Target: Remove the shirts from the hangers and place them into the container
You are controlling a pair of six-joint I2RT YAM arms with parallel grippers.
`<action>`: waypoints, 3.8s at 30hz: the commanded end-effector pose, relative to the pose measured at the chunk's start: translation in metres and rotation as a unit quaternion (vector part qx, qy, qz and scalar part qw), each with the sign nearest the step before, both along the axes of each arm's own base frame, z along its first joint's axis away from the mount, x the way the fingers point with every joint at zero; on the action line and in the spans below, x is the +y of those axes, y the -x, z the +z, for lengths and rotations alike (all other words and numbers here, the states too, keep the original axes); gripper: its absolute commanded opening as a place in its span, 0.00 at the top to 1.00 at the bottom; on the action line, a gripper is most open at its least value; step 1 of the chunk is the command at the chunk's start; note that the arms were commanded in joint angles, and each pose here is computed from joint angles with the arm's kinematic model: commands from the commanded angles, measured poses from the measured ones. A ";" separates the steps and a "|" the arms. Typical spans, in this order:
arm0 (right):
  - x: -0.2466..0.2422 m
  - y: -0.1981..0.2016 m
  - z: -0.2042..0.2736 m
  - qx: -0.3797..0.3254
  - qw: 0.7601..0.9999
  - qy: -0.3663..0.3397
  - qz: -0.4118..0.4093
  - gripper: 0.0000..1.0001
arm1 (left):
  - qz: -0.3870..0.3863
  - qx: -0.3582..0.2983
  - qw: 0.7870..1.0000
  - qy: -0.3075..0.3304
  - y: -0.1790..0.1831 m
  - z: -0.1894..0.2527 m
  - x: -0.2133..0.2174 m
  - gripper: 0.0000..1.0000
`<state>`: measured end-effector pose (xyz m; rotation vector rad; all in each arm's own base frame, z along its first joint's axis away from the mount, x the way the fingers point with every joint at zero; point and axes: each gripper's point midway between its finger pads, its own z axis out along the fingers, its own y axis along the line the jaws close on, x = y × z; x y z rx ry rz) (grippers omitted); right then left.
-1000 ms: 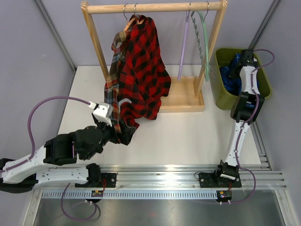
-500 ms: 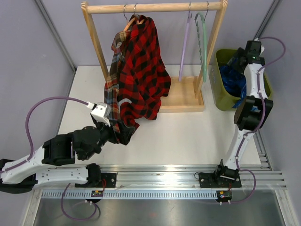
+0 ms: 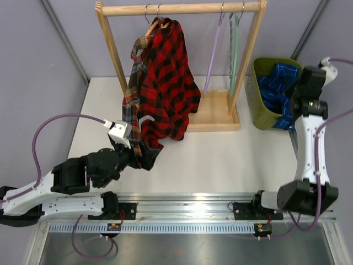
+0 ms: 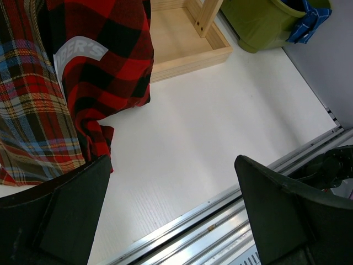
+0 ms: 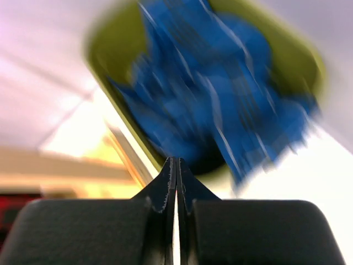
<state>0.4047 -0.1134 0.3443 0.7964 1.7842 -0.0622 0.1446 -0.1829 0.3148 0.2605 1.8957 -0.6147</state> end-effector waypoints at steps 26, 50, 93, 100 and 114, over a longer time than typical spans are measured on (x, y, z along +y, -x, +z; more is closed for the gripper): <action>0.019 0.096 -0.170 0.159 0.984 -0.068 -0.049 0.28 | -0.030 -0.008 0.997 0.065 0.009 -0.013 -0.003 0.01; -0.032 0.042 -0.173 0.137 0.981 0.009 -0.135 0.59 | -0.007 0.001 0.997 0.077 0.010 -0.024 0.018 0.01; -0.033 0.064 -0.055 -0.019 0.989 0.040 -0.145 1.00 | -0.010 0.008 0.997 0.072 0.010 -0.034 0.011 0.01; -0.033 -0.022 -0.058 -0.026 0.994 0.011 -0.102 1.00 | -0.012 0.013 0.997 0.073 0.011 -0.033 0.011 0.01; -0.054 -0.172 -0.208 0.188 0.975 -0.057 -0.101 1.00 | 0.028 0.028 0.996 0.080 0.009 -0.031 0.035 0.01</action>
